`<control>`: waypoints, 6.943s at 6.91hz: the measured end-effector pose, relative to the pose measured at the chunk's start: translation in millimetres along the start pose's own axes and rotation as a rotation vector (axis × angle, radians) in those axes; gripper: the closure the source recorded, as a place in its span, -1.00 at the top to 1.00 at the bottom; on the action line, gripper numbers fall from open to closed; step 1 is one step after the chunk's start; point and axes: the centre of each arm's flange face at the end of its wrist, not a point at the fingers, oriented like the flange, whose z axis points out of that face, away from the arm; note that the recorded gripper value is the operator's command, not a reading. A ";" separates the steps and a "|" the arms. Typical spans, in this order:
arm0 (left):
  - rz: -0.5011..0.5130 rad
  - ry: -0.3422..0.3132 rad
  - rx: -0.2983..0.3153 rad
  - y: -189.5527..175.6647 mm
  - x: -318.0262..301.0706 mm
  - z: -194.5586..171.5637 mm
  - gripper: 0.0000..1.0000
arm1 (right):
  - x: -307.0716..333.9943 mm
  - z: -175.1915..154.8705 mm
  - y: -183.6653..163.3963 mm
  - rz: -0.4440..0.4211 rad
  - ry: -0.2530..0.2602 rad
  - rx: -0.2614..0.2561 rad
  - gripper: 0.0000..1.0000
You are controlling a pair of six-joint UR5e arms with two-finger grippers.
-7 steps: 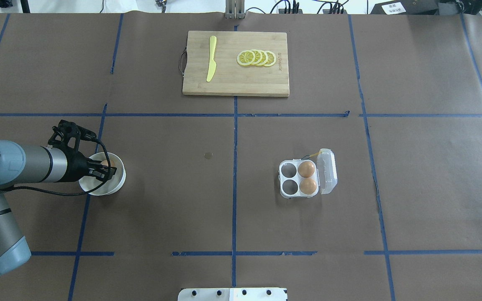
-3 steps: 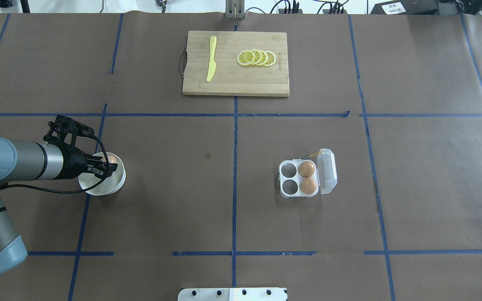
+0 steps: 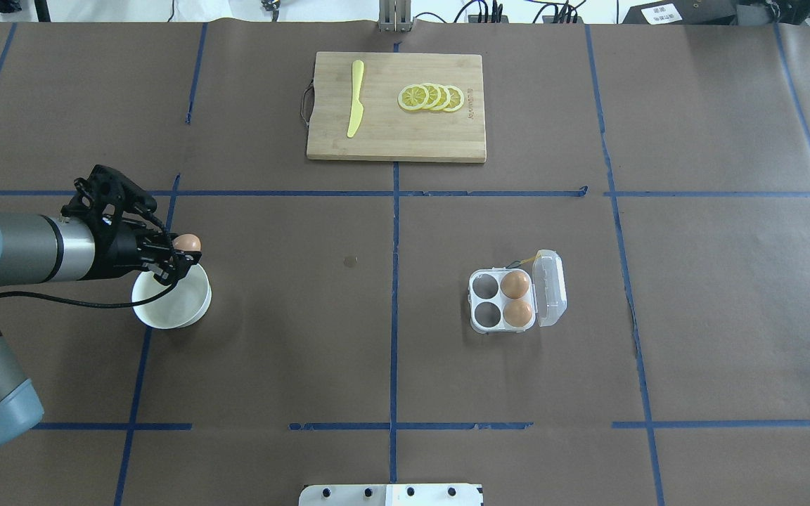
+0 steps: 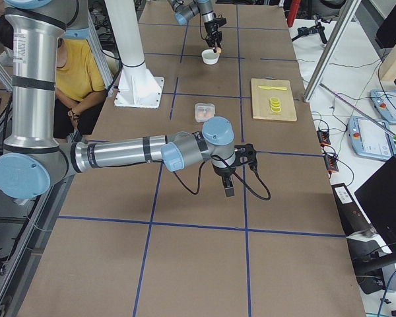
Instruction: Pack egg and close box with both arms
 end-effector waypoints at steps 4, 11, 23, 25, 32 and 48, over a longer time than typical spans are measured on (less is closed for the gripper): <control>0.158 0.226 0.320 -87.3 73.9 20.6 -1.00 | 0.2 0.3 0.0 0.003 0.001 0.000 1.00; 0.459 0.330 0.550 -100.8 272.1 126.2 -1.00 | 0.9 0.4 -0.4 0.009 0.002 0.000 1.00; 0.423 0.308 0.514 -113.8 335.0 174.9 -0.14 | 1.9 1.2 0.1 0.010 0.004 -0.002 1.00; 0.423 0.308 0.513 -113.6 335.0 175.5 0.22 | 2.2 0.8 0.3 0.009 0.004 -0.001 1.00; 0.402 0.315 0.507 -112.5 334.6 174.9 1.00 | 3.6 0.8 1.2 0.009 0.004 -0.002 1.00; -0.061 -0.354 -0.395 -73.9 -274.6 -131.8 1.00 | 9.5 5.4 8.7 0.018 0.009 -0.016 1.00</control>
